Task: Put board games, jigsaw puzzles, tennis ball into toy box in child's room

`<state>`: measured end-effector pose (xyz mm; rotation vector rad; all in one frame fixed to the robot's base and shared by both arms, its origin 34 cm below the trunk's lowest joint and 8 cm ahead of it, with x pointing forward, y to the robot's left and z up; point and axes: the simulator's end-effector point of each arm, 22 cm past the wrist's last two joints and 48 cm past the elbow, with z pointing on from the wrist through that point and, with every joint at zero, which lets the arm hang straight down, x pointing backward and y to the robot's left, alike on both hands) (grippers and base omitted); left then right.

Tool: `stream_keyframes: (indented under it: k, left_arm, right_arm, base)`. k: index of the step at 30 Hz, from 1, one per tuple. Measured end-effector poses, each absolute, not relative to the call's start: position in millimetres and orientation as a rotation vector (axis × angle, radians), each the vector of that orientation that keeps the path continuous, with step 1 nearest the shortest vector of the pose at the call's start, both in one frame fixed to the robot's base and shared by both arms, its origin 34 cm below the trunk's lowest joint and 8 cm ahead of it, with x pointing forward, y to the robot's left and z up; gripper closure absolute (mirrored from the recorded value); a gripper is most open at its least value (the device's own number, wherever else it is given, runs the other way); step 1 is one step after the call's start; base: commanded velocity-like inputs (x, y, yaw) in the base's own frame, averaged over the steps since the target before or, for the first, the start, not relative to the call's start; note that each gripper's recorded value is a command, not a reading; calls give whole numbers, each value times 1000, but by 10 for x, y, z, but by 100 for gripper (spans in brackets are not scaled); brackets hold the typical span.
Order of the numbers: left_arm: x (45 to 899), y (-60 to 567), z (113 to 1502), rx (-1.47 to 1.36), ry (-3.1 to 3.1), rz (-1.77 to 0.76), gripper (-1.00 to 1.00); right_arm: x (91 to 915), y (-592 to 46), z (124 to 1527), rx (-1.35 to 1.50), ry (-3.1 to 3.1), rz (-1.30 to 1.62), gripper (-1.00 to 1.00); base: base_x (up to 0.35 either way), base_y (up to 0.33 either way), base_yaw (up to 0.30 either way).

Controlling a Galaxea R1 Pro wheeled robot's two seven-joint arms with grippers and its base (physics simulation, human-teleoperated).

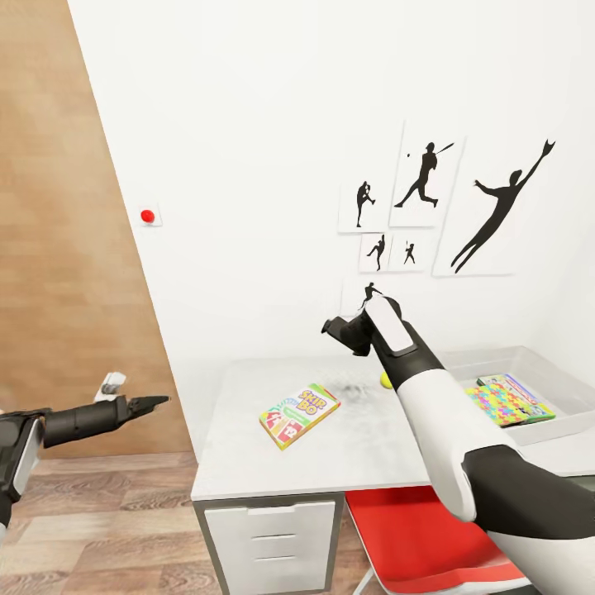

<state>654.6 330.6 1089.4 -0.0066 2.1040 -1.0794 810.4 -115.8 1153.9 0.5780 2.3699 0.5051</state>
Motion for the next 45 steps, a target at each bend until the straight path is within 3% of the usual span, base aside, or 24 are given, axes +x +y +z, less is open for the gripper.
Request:
stream_keyframes:
  k: [11,28,45]
  left_arm:
    - [6576,3542,10884,-77,2094,-1036,-100]
    - [6610,3638,10791,-110,2124,-974,-100]
    - [6621,3640,10751,-119,2135,-958,-100]
  right_arm:
    - [8130,-1134,11549,585,2342,457,-100]
    - [8121,-1131,11512,584,2349,446,-100]
    - [8118,-1140,11497,585,2352,441,-100]
  base:
    - [1,46,148]
    - [13,273,58]
    - [26,197,-175]
